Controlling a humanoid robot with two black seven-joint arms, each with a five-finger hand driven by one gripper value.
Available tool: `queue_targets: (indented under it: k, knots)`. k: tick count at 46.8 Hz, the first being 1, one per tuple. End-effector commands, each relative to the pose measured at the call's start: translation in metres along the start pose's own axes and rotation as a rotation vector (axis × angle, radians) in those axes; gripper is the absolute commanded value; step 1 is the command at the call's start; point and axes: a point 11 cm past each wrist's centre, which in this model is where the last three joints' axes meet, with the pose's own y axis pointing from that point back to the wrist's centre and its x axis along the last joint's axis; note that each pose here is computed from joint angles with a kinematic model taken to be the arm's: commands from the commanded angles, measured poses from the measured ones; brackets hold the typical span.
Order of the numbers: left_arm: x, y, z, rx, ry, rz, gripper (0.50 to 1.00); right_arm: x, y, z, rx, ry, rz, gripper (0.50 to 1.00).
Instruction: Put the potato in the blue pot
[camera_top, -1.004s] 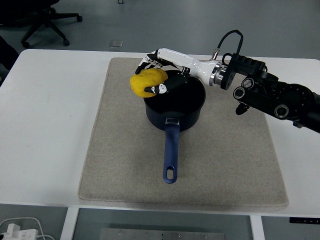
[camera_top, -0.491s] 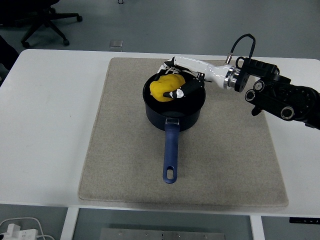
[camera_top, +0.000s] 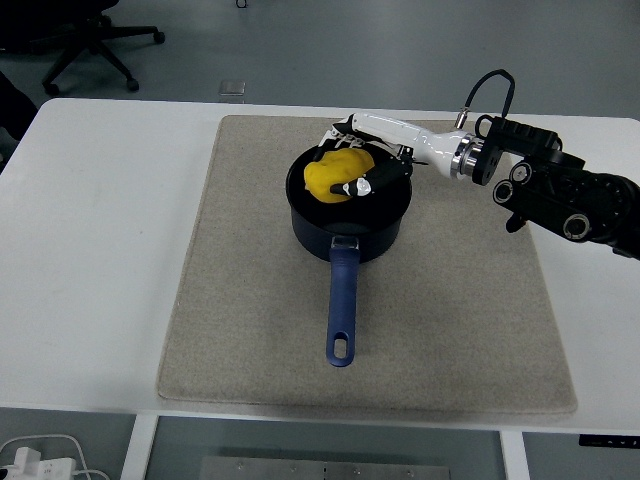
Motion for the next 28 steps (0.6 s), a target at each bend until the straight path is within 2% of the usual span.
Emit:
queue_targets:
  k: [1, 11, 23, 28]
  knots:
    - [0.0000, 0.0000, -0.0001, 0.001, 0.000, 0.000, 0.996, 0.0051, 0.0019, 0.0047, -0.014, 0.001, 0.020, 0.500]
    - [0.0000, 0.0000, 0.0000, 0.000, 0.000, 0.000, 0.996, 0.0047, 0.0043, 0.0096, -0.024, -0.008, 0.023, 0.500]
    - [0.0000, 0.0000, 0.0001, 0.000, 0.000, 0.000, 0.996, 0.0062, 0.0039, 0.0084, -0.020, -0.018, 0.032, 0.500]
    - [0.0000, 0.0000, 0.0001, 0.000, 0.000, 0.000, 0.996, 0.0064, 0.0045, 0.0088, -0.021, -0.021, 0.031, 0.564]
